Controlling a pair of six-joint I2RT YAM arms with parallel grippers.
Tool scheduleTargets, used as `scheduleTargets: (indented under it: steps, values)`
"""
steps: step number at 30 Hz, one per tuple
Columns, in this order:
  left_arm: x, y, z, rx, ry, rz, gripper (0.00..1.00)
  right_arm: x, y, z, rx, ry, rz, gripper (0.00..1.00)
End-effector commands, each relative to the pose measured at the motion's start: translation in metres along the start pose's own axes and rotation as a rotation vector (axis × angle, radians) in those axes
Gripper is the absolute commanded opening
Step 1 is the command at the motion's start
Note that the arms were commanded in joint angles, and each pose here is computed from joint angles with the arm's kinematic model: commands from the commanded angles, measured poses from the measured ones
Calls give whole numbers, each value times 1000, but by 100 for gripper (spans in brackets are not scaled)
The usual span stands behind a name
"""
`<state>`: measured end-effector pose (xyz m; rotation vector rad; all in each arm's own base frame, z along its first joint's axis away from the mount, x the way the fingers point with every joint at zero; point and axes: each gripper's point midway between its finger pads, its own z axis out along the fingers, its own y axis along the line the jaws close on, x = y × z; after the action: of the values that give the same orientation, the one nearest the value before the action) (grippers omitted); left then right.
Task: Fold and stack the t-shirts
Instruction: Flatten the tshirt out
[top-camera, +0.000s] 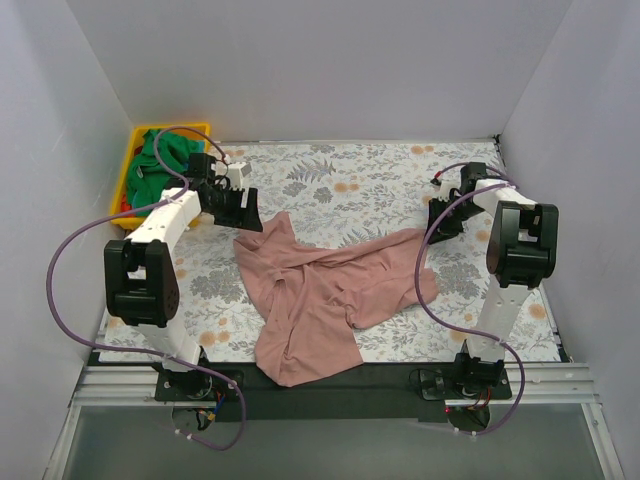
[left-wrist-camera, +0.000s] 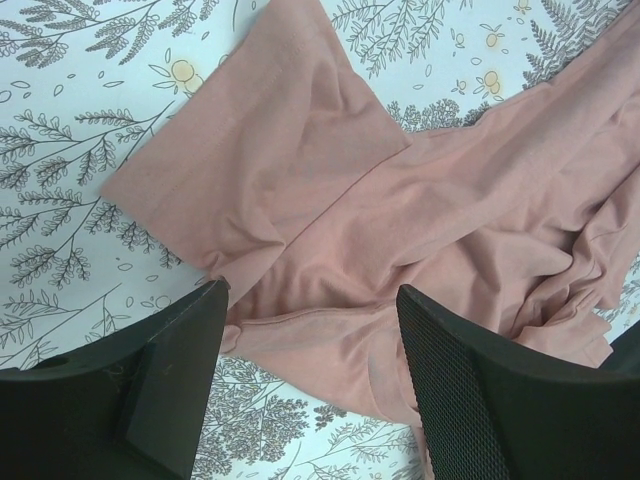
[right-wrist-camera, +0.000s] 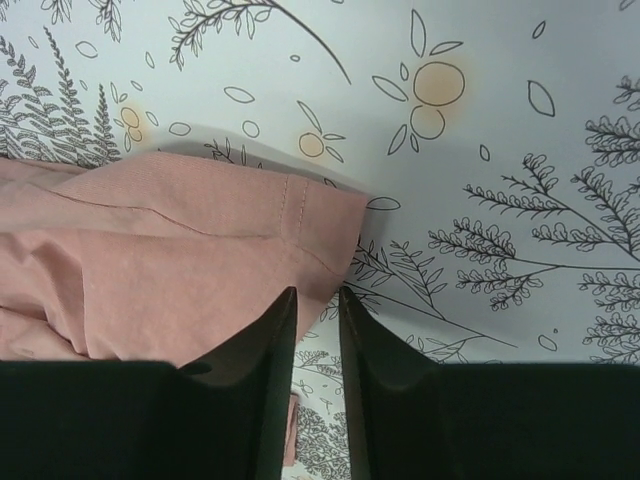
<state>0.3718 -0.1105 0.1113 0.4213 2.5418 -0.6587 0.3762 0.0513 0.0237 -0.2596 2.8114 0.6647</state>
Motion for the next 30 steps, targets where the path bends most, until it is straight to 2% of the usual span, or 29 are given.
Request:
scheduleTargets:
  steps: [1, 5, 9, 14, 24, 30]
  values:
    - [-6, 4, -5, -15, -29, 8, 68, -3, 3, 7, -27, -8, 10, 28]
    - [-1, 9, -2, -21, -17, -5, 68, -6, 7, 2, -32, -23, 0, 20]
    - [1, 10, 0, -21, -11, -11, 68, -12, 7, -2, -27, -41, -17, 2]
    - [1, 13, -1, -29, -13, -13, 68, -19, 11, -12, -24, -72, -36, 1]
    - [-5, 25, -3, -50, -37, -46, 65, -41, 25, -66, -6, -240, -125, 1]
    - [-3, 40, 6, -93, -27, -73, 60, -34, 18, -69, 31, -236, -140, 1]
